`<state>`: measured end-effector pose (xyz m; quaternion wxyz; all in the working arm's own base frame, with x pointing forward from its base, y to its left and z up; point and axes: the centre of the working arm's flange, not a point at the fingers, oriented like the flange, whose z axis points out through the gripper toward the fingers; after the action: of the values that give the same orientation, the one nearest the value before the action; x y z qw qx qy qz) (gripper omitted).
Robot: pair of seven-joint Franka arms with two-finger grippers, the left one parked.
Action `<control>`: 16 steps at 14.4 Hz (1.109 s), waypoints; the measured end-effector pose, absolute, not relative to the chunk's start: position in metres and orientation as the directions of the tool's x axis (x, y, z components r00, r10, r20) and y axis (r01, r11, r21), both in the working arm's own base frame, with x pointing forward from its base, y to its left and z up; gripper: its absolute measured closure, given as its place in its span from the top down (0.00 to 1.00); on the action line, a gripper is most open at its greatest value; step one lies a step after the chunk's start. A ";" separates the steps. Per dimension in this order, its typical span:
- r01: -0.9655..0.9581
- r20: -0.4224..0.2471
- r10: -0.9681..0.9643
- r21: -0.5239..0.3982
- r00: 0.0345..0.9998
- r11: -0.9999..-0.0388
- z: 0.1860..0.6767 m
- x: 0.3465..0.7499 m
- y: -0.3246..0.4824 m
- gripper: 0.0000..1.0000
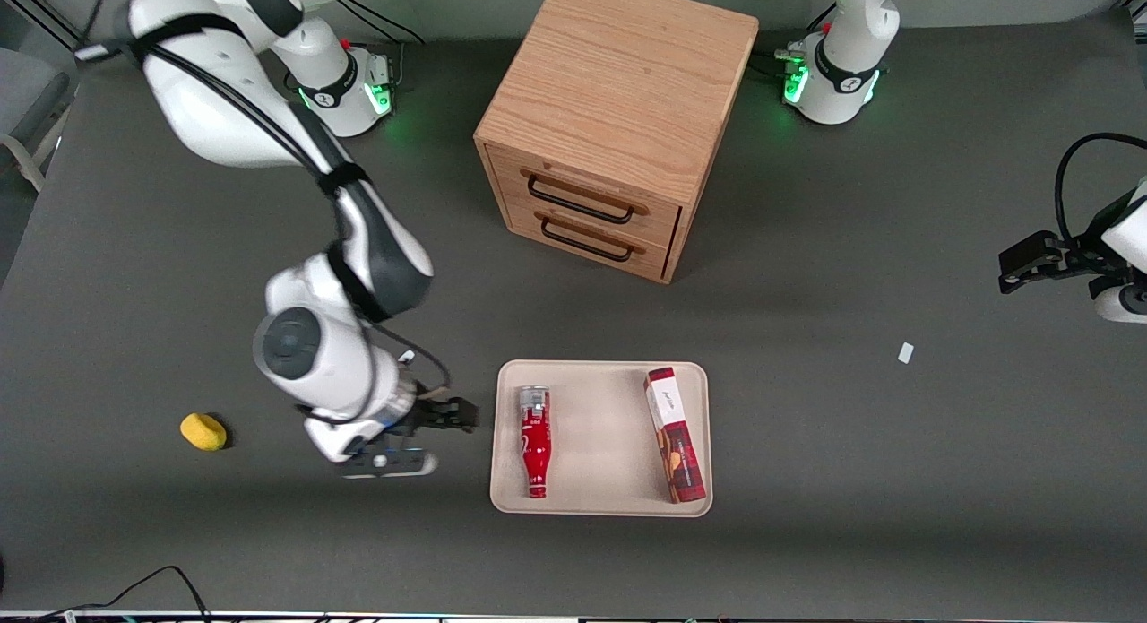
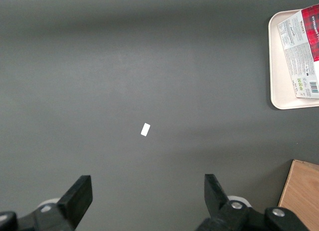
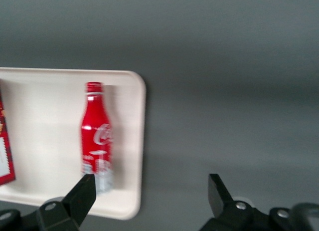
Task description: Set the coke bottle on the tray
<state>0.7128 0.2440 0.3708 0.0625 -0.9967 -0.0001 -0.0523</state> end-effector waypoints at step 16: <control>-0.126 0.003 -0.126 -0.019 0.992 -0.992 0.578 0.545 0.012 1.00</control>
<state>0.5455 0.0118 0.5782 0.0095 -0.9980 0.0629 -0.0023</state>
